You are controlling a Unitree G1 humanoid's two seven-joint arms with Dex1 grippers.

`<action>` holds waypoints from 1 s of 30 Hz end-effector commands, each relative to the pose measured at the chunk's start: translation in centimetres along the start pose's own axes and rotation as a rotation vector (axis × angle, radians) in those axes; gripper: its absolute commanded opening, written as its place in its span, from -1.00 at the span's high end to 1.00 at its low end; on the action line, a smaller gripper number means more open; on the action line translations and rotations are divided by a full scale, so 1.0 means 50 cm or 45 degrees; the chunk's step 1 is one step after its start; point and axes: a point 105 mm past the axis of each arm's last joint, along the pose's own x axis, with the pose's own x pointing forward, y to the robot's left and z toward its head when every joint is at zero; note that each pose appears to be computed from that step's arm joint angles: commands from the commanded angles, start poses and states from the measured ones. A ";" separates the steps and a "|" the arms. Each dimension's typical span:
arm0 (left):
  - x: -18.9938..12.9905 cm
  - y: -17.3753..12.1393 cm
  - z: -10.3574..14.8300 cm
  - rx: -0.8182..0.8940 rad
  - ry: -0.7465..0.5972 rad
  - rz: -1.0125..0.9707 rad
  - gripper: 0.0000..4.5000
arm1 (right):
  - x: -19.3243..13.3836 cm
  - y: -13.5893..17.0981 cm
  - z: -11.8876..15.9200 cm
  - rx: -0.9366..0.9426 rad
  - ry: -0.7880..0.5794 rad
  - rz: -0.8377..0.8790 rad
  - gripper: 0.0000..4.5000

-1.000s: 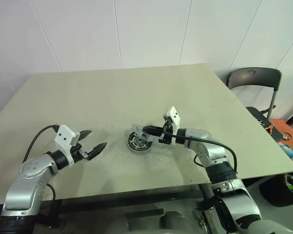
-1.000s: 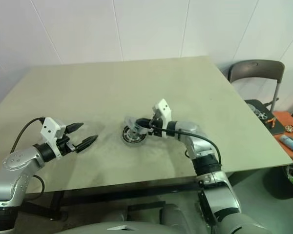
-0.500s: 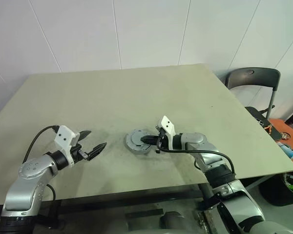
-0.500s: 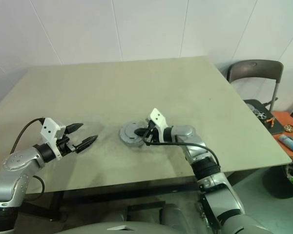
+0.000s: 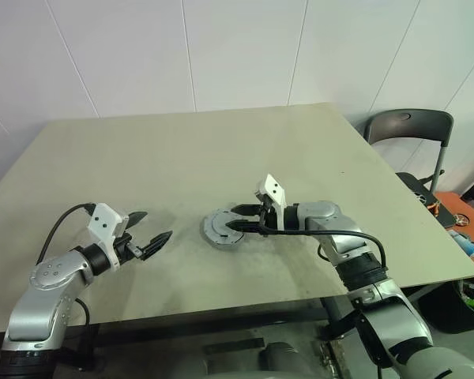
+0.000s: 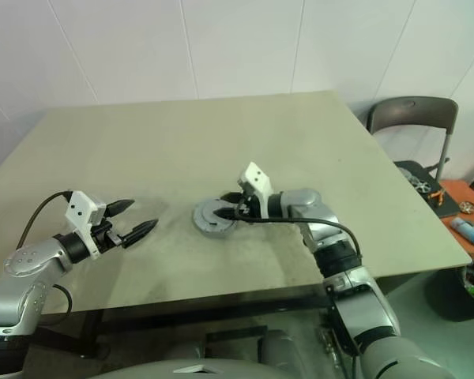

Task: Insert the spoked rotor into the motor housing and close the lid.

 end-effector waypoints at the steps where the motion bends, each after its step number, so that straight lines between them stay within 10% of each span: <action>1: -0.007 0.011 0.024 0.054 -0.041 0.020 -1.00 | 0.009 -0.001 0.028 -0.124 -0.006 0.052 -0.62; 4: -0.007 0.010 0.025 0.056 -0.041 0.019 -1.00 | 0.017 -0.004 0.029 -0.162 0.005 0.077 -0.98; 30: -0.012 0.008 0.031 0.068 -0.041 0.028 -1.00 | 0.043 -0.018 -0.023 -0.186 0.087 0.050 -0.98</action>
